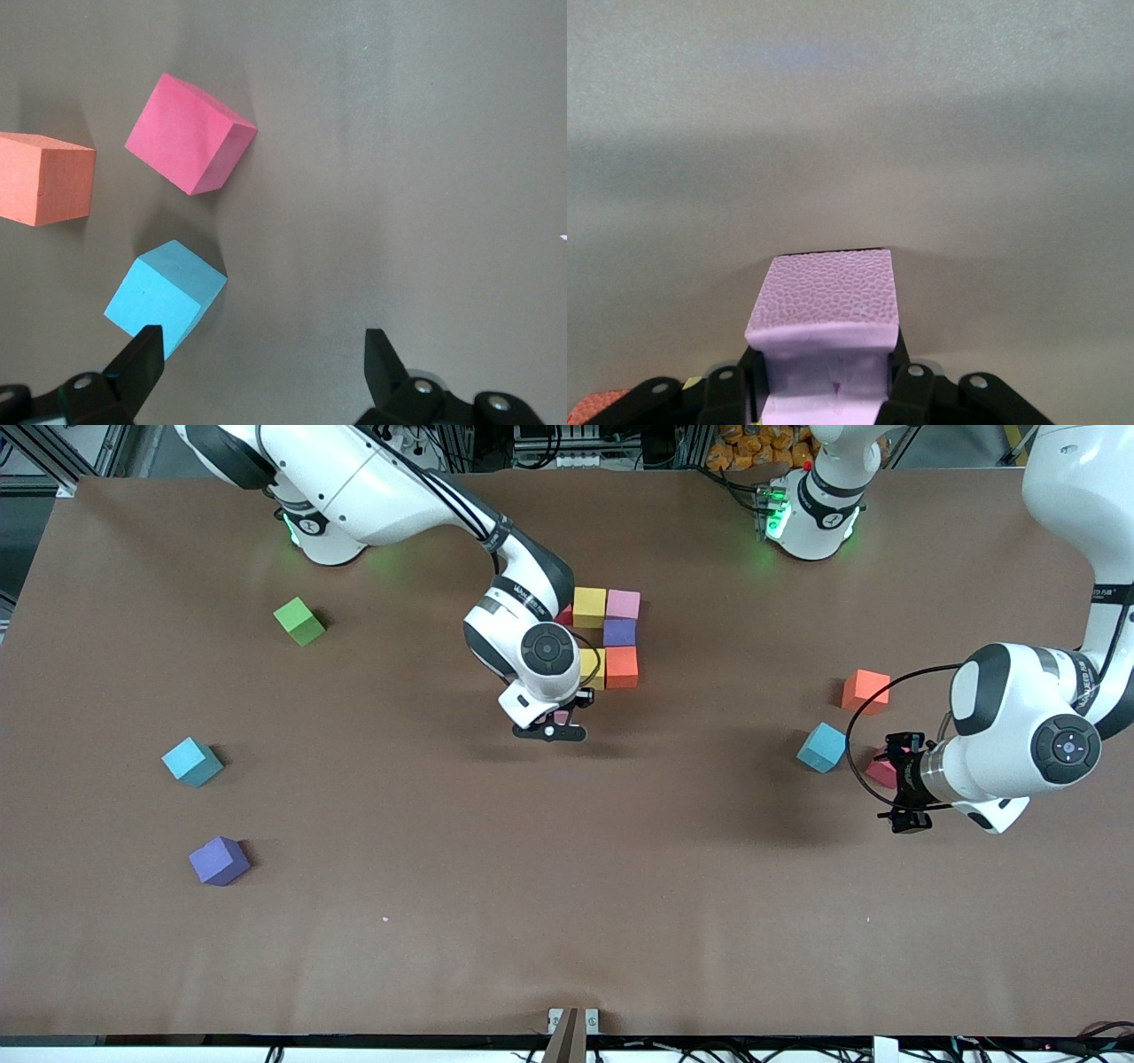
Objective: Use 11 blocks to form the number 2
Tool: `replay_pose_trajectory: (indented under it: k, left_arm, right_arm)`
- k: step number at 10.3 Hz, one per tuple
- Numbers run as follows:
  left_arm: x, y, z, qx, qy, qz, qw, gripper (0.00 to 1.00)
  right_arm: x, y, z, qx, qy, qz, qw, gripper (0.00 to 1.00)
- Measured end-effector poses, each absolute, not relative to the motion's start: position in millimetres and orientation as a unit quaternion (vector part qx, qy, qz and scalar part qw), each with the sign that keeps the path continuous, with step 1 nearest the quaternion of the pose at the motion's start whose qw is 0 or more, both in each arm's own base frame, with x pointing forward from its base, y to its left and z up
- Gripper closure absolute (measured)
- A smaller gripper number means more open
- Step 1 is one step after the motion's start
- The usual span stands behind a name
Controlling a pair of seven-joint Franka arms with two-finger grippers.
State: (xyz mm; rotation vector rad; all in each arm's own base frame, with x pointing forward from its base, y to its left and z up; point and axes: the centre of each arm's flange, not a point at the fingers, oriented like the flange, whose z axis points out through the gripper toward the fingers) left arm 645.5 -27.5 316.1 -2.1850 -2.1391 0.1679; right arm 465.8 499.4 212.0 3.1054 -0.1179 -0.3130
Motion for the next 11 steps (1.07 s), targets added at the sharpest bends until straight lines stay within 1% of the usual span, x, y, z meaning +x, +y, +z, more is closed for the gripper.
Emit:
replay_pose_trajectory:
  k: [7, 11]
  left_arm:
    - [647.3, -26.6, 318.8, -0.712, -0.699, 0.052, 0.037, 0.00]
    - [647.5, -25.2, 319.1, -0.712, -0.700, 0.052, 0.037, 0.00]
  right_arm:
    - [460.3, 506.7, 211.9, 0.995, -0.030, -0.099, 0.002, 0.47]
    - [460.1, 506.8, 211.5, 0.995, -0.003, -0.099, -0.001, 0.47]
